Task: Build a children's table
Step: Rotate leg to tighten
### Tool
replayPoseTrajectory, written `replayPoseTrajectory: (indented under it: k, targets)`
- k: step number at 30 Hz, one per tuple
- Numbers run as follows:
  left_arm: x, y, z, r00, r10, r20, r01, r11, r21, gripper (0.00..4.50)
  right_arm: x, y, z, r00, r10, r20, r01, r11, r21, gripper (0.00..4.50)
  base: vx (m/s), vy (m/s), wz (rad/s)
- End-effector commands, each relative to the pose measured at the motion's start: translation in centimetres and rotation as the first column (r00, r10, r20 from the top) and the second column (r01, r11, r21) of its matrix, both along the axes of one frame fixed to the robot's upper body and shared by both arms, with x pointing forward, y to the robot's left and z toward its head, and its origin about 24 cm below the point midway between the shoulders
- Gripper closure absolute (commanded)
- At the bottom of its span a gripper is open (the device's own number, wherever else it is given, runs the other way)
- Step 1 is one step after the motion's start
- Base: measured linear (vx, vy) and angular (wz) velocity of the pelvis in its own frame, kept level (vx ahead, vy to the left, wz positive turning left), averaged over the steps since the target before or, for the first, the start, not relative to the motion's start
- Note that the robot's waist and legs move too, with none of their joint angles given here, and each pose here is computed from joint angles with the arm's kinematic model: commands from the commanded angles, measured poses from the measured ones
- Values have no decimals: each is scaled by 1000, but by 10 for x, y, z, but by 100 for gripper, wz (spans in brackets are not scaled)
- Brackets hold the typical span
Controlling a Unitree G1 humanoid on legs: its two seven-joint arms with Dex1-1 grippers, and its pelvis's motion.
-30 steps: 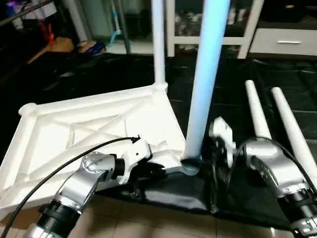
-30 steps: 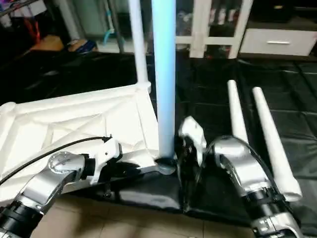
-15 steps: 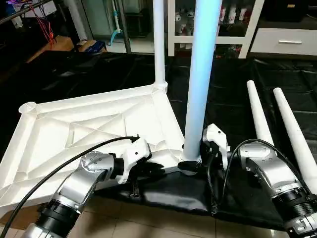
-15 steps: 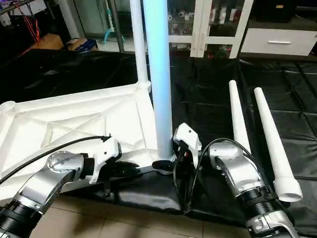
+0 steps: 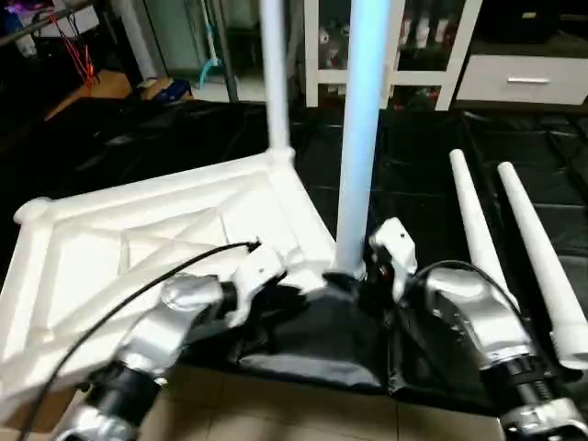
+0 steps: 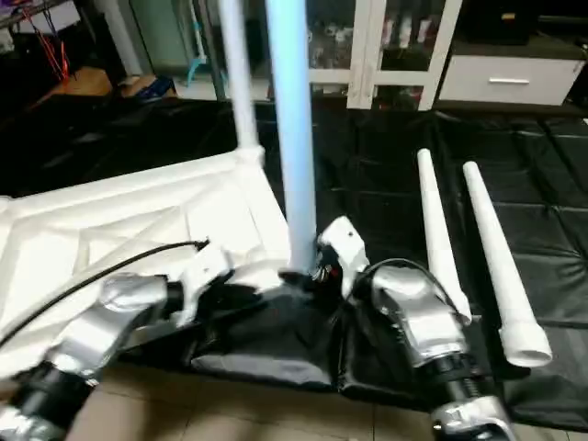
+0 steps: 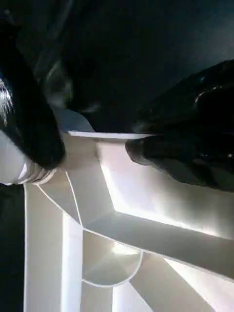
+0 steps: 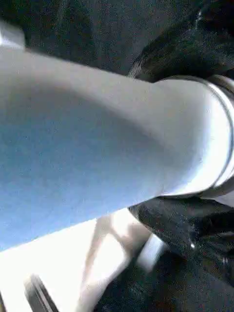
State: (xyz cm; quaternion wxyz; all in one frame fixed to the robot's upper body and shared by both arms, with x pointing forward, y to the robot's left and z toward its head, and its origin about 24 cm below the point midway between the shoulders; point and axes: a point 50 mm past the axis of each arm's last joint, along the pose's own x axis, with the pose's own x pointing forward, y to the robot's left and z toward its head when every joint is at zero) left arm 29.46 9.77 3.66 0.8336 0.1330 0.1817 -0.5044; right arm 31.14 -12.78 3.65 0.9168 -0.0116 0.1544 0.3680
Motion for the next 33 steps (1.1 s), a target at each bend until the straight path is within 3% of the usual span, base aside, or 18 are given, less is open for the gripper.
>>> replayPoseTrajectory:
  k: [1,7,10,13,14,15,16,19,23,26,33]
  targets:
    - [8,-3,-13,989,145,-22,-144,988,53,450,7,15,1,992,-126,-12,127,991,46,178,0,0,0]
    - [30,-20,-11,947,319,30,-320,946,55,450,17,49,4,959,-271,84,273,962,-9,178,0,0,0]
    - [35,-25,-7,943,327,59,-330,943,47,450,12,73,15,982,-141,128,137,990,38,178,0,0,0]
    - [35,-25,-5,953,293,73,-297,954,42,450,7,78,17,987,-82,137,73,995,71,178,0,0,0]
    - [34,-22,-6,957,280,71,-284,958,46,450,5,77,19,989,-57,133,43,993,111,143,0,0,0]
    - [32,-20,-8,961,267,67,-270,962,48,450,5,74,21,987,-56,150,38,992,117,143,0,0,0]
    - [31,-19,-9,964,257,64,-260,964,49,450,6,72,22,985,-55,163,36,992,118,108,0,0,0]
    - [22,-15,-12,985,170,43,-171,985,32,450,6,63,27,980,-37,198,16,994,109,106,0,0,0]
    - [5,-5,-21,1000,28,11,-29,999,32,450,4,50,32,981,58,185,-86,986,145,62,0,0,0]
    - [-9,6,-22,998,-51,-30,51,999,-2,450,-5,33,33,960,211,181,-233,967,106,62,0,0,0]
    - [-20,20,-15,988,-143,-63,141,990,-32,450,-15,2,27,916,384,115,-388,922,10,62,0,0,0]
